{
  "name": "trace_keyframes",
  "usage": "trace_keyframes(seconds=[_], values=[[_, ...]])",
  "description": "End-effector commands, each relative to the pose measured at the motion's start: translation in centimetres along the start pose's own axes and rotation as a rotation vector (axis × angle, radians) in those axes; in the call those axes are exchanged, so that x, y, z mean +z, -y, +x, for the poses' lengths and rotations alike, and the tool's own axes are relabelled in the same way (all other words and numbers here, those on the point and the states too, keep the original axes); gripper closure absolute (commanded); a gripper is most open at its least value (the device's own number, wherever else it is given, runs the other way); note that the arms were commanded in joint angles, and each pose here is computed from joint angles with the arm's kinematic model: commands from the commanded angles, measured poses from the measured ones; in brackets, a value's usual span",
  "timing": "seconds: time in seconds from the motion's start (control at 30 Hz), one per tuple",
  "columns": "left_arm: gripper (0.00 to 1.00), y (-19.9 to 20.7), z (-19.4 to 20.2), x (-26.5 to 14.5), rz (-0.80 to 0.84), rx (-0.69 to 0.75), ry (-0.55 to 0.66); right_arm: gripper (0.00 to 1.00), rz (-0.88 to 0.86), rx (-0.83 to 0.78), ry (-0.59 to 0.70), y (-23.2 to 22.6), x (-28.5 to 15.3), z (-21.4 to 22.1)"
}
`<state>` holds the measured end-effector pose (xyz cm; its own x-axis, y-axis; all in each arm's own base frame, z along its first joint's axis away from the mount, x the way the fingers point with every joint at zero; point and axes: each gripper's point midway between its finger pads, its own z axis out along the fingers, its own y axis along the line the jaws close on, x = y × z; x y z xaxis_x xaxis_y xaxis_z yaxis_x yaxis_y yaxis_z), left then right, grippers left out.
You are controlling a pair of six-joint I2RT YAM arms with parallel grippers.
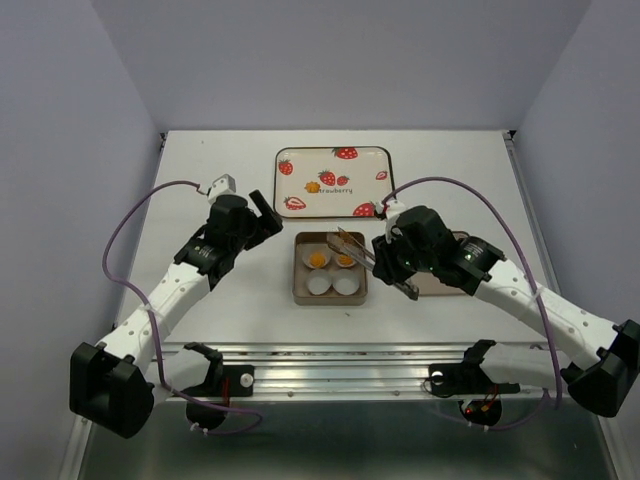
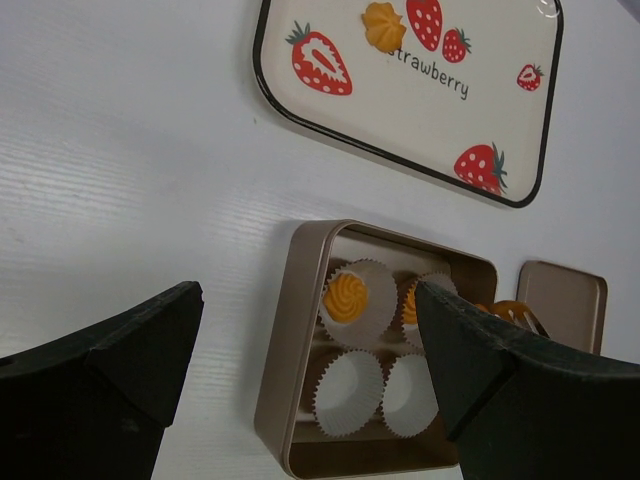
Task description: Pack the cookies
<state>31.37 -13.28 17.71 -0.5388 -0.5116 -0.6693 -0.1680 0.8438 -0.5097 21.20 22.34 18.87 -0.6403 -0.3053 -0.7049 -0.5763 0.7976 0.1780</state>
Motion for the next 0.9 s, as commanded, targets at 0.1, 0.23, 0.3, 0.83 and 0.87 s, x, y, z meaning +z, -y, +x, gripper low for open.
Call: trace_keyframes(seconds=[0.1, 0.23, 0.3, 0.83, 0.87], values=[[0.01, -0.1, 0.2, 0.1, 0.003, 0.013, 0.010, 0.69, -0.080, 0.013, -0.095, -3.1, -1.7, 2.7], [0.01, -0.1, 0.1, 0.1, -0.003, 0.017, 0.017, 0.69, -0.054, 0.055, -0.100, -3.1, -1.7, 3.2], [0.01, -0.2, 0.1, 0.2, -0.006, 0.020, 0.015, 0.69, -0.037, 0.095, -0.114, -2.9, -1.4, 4.0], [0.01, -0.4, 0.3, 0.6, -0.019, 0.044, 0.005, 0.69, 0.039, 0.098, -0.176, -2.4, -0.5, 6.4], [0.01, -0.5, 0.3, 0.6, -0.020, 0.044, 0.006, 0.69, 0.045, 0.094, -0.176, -2.2, -0.5, 6.4]])
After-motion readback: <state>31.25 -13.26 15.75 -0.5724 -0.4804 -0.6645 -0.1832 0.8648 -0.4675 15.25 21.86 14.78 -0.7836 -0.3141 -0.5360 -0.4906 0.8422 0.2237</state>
